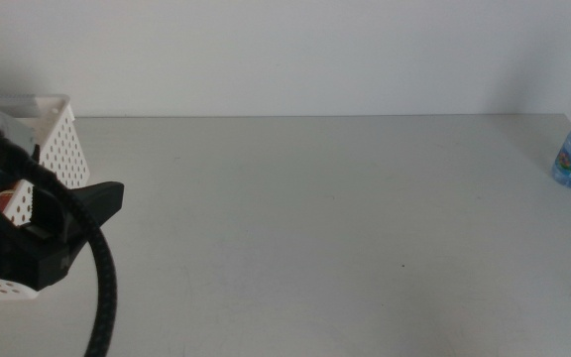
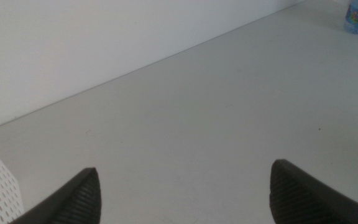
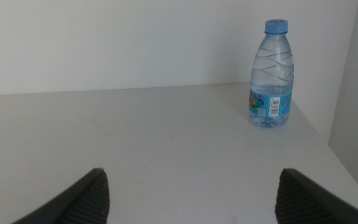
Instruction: Use arms to grab the bottles and put them into the dustbin to the left of the table.
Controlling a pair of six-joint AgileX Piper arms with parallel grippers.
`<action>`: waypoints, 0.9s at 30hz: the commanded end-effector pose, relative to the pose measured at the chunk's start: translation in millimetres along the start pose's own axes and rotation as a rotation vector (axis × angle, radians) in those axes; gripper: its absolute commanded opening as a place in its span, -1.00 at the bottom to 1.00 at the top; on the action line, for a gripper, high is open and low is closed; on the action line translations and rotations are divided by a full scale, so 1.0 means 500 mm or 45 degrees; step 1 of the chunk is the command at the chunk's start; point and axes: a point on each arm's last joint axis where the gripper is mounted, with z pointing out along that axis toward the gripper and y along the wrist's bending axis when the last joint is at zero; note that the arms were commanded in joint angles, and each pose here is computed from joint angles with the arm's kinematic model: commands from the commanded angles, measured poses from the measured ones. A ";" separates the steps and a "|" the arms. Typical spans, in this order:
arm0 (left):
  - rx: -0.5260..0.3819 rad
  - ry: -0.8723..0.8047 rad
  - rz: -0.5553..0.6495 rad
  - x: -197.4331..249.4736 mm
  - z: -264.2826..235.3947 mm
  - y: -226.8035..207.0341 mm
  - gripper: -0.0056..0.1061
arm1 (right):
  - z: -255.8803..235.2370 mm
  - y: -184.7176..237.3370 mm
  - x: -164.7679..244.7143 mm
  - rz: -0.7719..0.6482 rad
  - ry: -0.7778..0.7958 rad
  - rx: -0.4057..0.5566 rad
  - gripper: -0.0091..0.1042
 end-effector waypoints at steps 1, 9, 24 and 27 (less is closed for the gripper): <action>-0.002 -0.130 -0.014 -0.029 -0.009 0.000 0.75 | -0.005 0.001 -0.027 -0.043 -0.166 -0.004 0.82; -0.002 -0.132 -0.014 -0.030 -0.009 0.000 0.75 | 0.017 0.008 -0.090 -0.064 -0.235 -0.018 0.82; -0.002 -0.132 -0.014 -0.030 -0.009 0.000 0.75 | 0.156 0.013 -0.124 -0.036 -0.021 -0.032 0.82; -0.002 -0.132 -0.014 -0.030 -0.009 0.000 0.75 | 0.178 0.014 -0.121 -0.044 -0.047 -0.043 0.82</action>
